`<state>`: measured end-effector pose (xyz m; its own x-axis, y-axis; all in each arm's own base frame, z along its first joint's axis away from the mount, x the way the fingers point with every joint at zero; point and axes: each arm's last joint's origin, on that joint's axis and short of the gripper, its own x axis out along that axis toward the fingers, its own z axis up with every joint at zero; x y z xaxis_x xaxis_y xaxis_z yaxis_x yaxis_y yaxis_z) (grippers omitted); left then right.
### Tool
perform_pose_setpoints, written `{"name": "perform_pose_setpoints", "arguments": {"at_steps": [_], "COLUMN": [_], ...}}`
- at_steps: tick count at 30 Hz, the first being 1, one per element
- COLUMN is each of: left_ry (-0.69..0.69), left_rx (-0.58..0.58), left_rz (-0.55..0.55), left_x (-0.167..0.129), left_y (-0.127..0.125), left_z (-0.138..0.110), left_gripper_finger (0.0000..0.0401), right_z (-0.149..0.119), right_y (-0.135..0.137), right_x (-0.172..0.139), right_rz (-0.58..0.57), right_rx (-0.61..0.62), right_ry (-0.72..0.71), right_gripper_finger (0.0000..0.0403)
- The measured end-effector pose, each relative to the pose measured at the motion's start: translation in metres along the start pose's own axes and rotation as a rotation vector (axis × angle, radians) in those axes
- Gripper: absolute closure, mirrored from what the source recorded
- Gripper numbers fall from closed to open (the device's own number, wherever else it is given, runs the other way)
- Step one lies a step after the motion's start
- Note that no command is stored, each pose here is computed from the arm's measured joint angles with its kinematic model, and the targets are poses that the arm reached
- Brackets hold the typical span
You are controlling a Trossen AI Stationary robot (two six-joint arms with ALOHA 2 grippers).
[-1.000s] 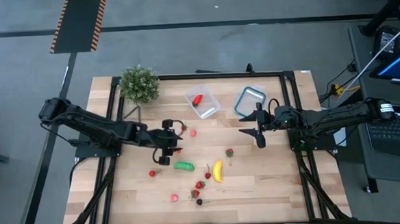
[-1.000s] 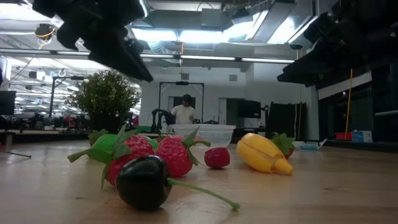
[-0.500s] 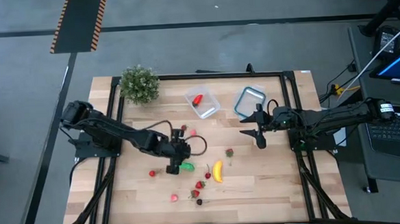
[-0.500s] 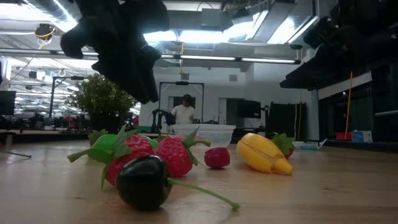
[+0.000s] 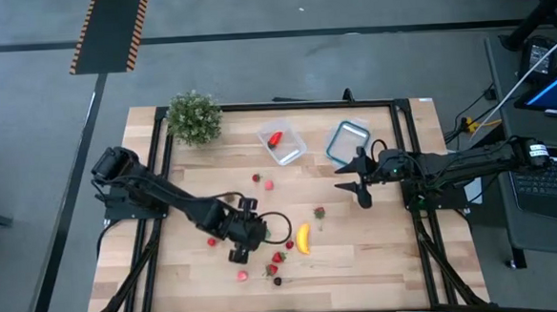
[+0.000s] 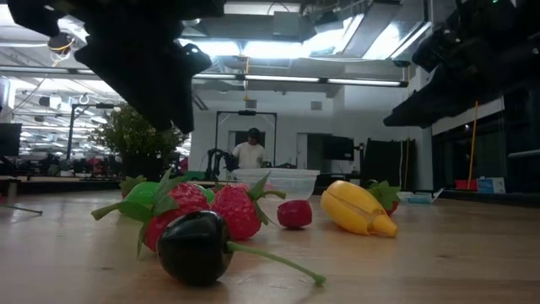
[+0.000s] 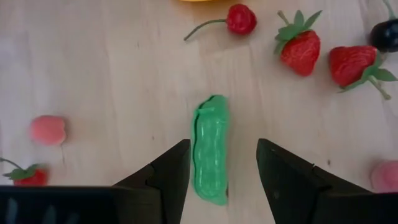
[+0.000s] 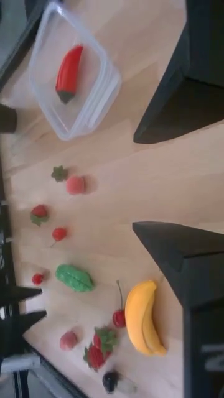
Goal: Pick and placing Produce into tupperware
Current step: Put the green pea into the transparent container
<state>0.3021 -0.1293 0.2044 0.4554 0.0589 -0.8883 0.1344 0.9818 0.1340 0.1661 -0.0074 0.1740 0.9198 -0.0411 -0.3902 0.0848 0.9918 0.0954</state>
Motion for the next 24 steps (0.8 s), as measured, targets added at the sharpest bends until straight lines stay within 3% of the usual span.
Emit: {"name": "perform_pose_setpoints", "arguments": {"at_steps": [17, 24], "left_ry": [0.175, 0.177], "left_rx": [0.004, -0.038], "left_rz": [0.047, -0.043], "left_x": [0.045, 0.049], "left_y": [0.007, 0.012], "left_z": [-0.011, -0.008], "left_gripper_finger": [0.0225, 0.0225], "right_z": [0.000, 0.000], "right_y": [0.001, 0.001], "right_x": [0.000, 0.000], "right_rz": [0.022, 0.021], "right_rx": [0.023, 0.022], "right_ry": [0.001, 0.002], "right_gripper_finger": [0.0185, 0.0185]}}
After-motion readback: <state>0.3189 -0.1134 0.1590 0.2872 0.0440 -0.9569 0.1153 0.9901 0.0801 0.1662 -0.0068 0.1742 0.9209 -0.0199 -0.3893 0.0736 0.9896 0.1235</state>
